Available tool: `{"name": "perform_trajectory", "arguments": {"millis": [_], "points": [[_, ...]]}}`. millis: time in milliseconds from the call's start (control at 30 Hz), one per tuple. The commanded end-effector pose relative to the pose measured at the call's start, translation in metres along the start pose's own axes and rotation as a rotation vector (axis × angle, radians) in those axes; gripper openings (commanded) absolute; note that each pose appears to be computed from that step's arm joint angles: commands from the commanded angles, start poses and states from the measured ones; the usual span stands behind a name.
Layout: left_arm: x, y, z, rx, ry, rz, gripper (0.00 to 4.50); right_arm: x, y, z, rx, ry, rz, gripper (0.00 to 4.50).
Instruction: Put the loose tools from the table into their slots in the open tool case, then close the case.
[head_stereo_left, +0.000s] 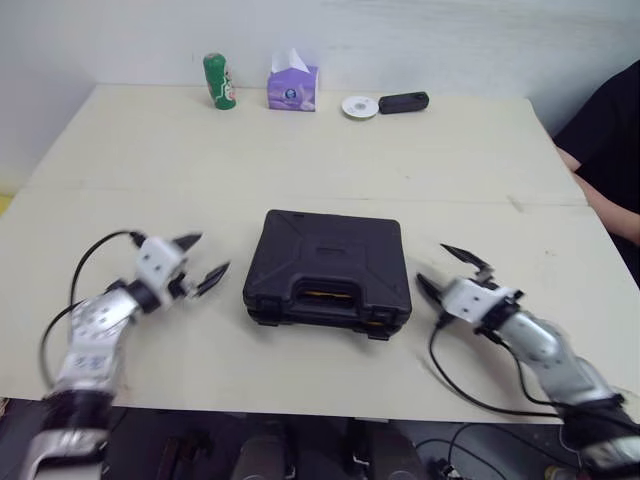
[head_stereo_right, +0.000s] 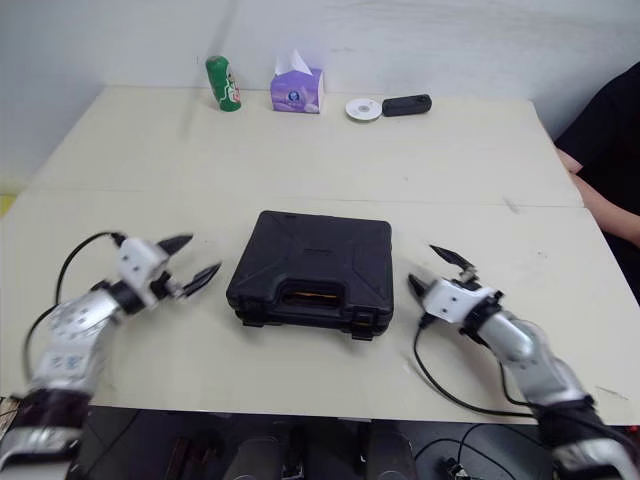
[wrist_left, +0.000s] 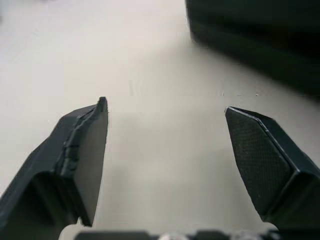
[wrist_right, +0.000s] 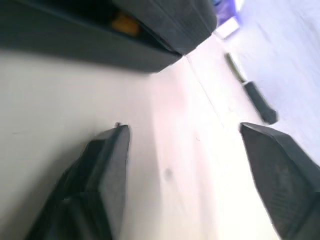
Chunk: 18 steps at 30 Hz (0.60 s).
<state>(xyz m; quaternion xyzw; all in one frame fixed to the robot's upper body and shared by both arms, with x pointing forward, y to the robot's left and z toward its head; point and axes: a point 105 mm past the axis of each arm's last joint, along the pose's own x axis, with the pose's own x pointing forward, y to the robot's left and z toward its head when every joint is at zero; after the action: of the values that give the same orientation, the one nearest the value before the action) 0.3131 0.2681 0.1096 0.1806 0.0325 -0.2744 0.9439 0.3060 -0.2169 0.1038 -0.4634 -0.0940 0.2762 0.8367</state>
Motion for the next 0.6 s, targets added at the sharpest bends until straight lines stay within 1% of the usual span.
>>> {"name": "perform_trajectory", "arguments": {"millis": [33,67,167,233,333,400,433,467,500,533,600], "points": [[-0.019,0.012,0.013,-0.013,-0.008,0.008,3.72,-0.023,0.007,-0.005,0.104,0.034,0.099,3.51],[-0.019,0.014,0.014,-0.016,-0.009,0.017,3.72,-0.027,0.004,-0.004,0.154,0.032,0.1,3.51],[-0.008,0.023,0.035,-0.035,-0.09,0.049,3.72,-0.041,0.008,-0.001,0.36,0.022,0.14,3.51],[-0.001,0.024,0.046,-0.041,-0.13,0.04,3.72,-0.047,0.008,0.002,0.419,0.018,0.135,3.51],[0.007,0.02,0.054,-0.036,-0.151,-0.004,3.72,-0.053,0.017,0.006,0.494,0.044,0.196,3.51],[0.014,0.02,0.061,-0.004,-0.167,-0.025,3.72,-0.054,0.022,0.019,0.575,0.005,0.25,3.51],[0.017,0.018,0.065,-0.005,-0.184,-0.044,3.46,-0.053,0.023,0.026,0.596,-0.019,0.264,3.55],[0.02,0.018,0.068,0.009,-0.192,-0.055,3.17,-0.052,0.022,0.03,0.602,-0.031,0.264,3.3],[0.022,0.018,0.07,0.01,-0.202,-0.061,2.76,-0.051,0.022,0.032,0.61,-0.039,0.268,2.96],[0.024,0.015,0.071,0.006,-0.201,-0.084,2.52,-0.051,0.024,0.033,0.607,-0.036,0.282,2.78],[0.027,0.012,0.072,0.003,-0.202,-0.113,1.48,-0.051,0.028,0.035,0.597,-0.033,0.308,1.69]]}}
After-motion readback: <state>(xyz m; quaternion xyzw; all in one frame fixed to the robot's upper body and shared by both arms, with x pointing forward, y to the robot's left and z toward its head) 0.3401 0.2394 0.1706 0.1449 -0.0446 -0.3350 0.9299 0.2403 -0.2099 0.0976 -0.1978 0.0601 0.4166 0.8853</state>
